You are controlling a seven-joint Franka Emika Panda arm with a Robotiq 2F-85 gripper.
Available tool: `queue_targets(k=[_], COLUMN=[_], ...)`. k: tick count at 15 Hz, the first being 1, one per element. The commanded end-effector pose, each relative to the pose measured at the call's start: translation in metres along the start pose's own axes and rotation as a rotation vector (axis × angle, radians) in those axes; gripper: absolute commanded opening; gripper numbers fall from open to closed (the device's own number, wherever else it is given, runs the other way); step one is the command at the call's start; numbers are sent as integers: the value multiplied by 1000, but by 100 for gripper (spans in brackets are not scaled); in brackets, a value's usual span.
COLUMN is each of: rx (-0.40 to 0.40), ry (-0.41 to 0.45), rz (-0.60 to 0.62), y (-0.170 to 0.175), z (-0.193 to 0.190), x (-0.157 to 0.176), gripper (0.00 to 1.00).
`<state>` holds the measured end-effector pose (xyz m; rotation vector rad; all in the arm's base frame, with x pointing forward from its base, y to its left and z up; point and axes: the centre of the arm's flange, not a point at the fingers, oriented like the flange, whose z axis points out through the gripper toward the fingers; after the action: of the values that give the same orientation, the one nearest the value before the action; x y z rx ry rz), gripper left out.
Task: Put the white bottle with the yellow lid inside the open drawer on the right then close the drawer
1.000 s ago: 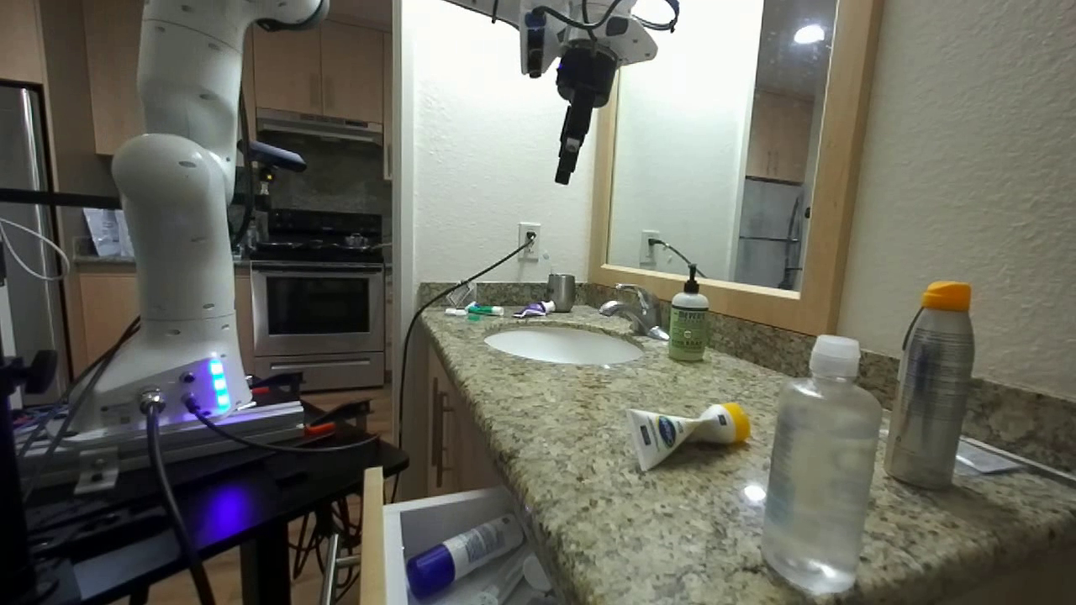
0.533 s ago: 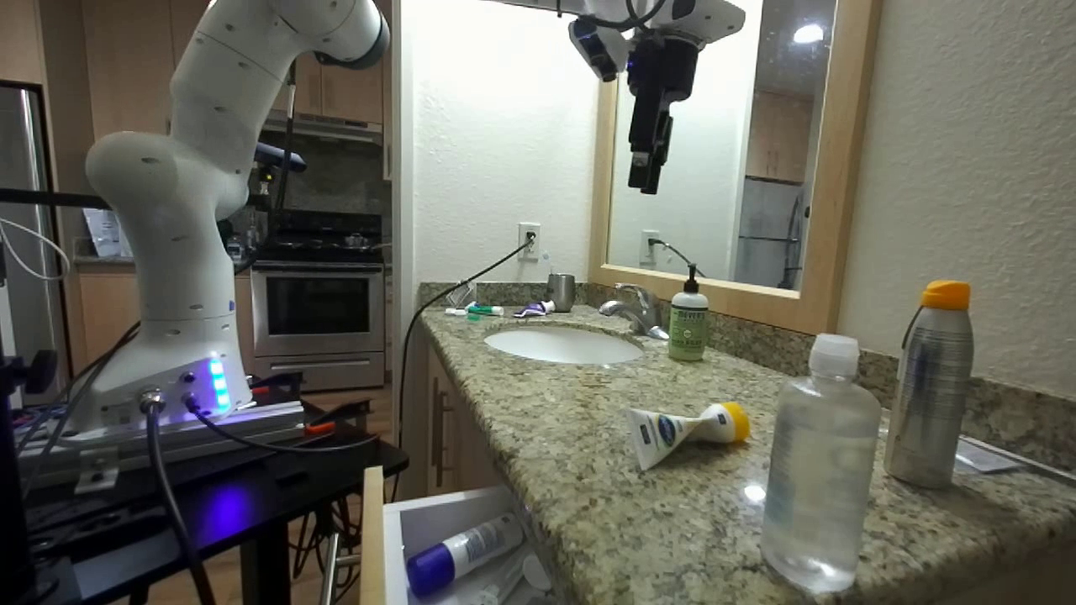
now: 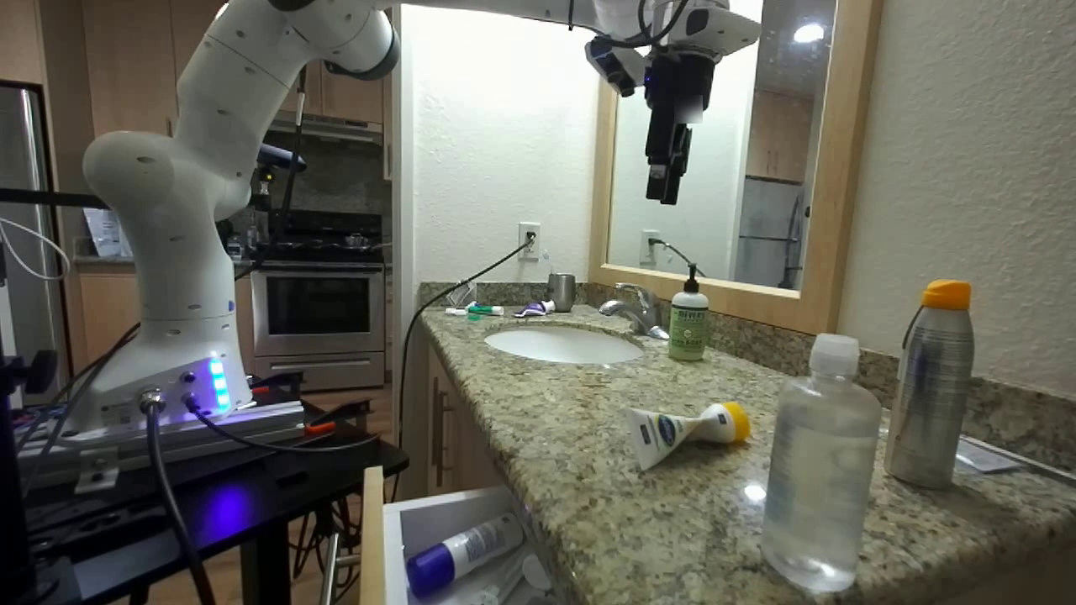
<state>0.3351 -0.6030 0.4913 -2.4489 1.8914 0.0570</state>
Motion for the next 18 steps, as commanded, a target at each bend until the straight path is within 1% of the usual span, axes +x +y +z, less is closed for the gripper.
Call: queue_targets(k=[1, 4, 6, 7, 9, 10, 11, 13, 14, 15, 18], rx=[-30, -95, -174, -226, -332, -360, -295, -331, -276, -258, -233], ry=[51, 104, 149, 168, 198, 243, 189, 218, 138, 86, -13], rz=[-193, -339, -408, -429, -420, -367, -394, -379, -406, -450, -575], y=[1, 1, 1, 1, 2, 3, 4, 6, 5, 8, 18], z=[11, 26, 53, 70, 99, 116, 98, 125, 109, 98, 73], x=[10, 40, 63, 77, 100, 108, 76, 91, 80, 72, 72], gripper=[100, 100, 100, 100, 100, 100, 100, 100, 100, 100, 100])
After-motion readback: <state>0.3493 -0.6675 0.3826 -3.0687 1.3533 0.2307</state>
